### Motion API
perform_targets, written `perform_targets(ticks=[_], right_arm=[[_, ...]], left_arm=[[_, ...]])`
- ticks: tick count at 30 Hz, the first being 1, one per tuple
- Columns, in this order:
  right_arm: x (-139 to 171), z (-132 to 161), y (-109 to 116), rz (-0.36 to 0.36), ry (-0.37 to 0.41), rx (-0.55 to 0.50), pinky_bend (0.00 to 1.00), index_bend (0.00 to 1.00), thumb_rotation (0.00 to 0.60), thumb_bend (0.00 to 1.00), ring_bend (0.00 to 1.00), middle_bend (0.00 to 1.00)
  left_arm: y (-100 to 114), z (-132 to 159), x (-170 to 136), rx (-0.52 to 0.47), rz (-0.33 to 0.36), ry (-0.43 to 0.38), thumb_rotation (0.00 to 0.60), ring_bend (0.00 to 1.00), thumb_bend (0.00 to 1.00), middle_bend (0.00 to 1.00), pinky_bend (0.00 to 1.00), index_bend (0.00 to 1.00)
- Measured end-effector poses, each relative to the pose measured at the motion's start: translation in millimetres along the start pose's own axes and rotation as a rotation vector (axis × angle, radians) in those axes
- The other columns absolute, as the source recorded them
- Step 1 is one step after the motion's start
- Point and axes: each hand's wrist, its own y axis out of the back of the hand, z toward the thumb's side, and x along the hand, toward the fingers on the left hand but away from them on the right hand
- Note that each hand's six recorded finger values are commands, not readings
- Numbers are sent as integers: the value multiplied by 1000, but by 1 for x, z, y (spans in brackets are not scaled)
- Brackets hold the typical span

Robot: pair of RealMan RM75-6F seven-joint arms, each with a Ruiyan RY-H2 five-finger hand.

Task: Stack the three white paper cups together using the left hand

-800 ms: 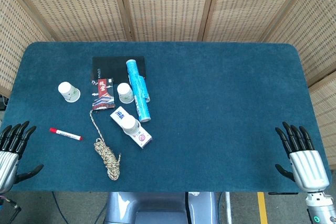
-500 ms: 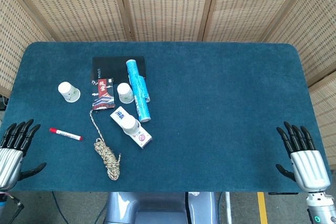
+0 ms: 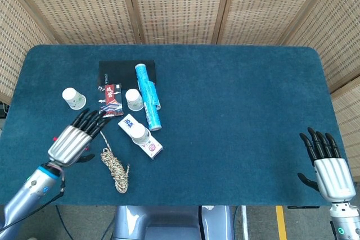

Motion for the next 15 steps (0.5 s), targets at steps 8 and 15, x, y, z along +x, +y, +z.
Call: perform_targets(ticks=[8, 15], right_arm=[[-4, -4, -3, 11, -18, -3, 0, 49, 600, 0, 0, 0], [-7, -8, -4, 16, -29, -10, 0, 49, 600, 0, 0, 0]], left_arm=[[-4, 37, 66, 34, 12, -133, 600, 109, 48, 18, 145, 175], [-20, 42, 99, 62, -48, -121, 600, 151, 48, 69, 203, 235]])
